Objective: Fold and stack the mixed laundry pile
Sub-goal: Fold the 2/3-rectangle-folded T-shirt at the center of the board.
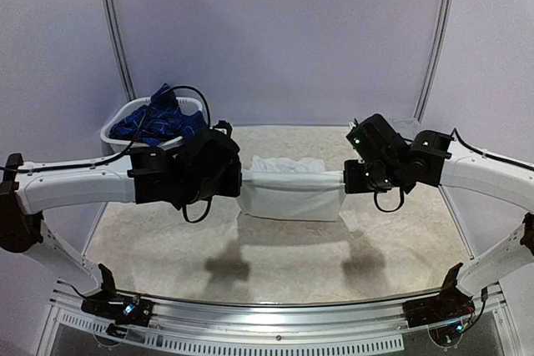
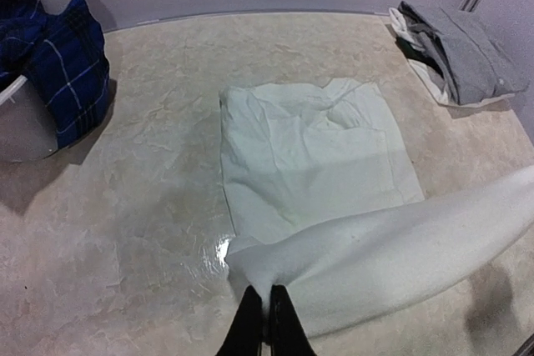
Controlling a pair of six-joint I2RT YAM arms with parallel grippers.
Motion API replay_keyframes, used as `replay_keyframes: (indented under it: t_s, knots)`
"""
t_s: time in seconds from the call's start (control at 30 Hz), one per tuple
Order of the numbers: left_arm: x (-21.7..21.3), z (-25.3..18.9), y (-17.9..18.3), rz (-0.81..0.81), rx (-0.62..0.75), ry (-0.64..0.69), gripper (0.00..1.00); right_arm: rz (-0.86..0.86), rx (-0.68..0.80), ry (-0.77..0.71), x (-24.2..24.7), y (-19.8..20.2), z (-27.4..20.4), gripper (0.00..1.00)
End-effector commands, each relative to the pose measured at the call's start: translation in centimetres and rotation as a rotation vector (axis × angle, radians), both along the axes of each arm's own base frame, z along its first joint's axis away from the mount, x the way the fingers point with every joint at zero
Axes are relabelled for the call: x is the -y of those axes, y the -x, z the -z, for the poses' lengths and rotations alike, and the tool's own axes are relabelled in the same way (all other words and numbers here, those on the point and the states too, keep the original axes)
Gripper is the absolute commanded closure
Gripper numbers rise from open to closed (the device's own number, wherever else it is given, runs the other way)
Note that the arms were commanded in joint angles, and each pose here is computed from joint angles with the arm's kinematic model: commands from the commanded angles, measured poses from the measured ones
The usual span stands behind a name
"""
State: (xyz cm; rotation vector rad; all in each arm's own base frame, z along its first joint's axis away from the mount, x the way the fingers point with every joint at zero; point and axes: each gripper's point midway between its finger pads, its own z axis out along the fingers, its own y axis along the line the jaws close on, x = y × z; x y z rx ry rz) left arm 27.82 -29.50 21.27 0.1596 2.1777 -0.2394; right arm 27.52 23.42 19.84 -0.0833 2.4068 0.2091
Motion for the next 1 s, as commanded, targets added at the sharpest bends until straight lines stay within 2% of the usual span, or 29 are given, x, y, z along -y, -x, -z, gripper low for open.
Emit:
replay_keyframes:
  t_s: [0.0, 0.5, 0.97]
  knots:
    - [-1.1, 0.3, -2.8, -0.037, -0.006, -0.056, 1.00, 0.004, -0.012, 0.057, 0.8, -2.5, 0.3, 1.00]
    - [-0.5, 2.5, -12.1, -0.069, -0.079, -0.053, 1.00, 0.042, -0.100, 0.064, 1.6, -12.5, 2.9, 1.00]
    - [-0.1, 8.4, -18.3, -0.061, -0.224, -0.045, 1.00, 0.047, -0.209, 0.066, 1.7, -18.6, 8.2, 1.00]
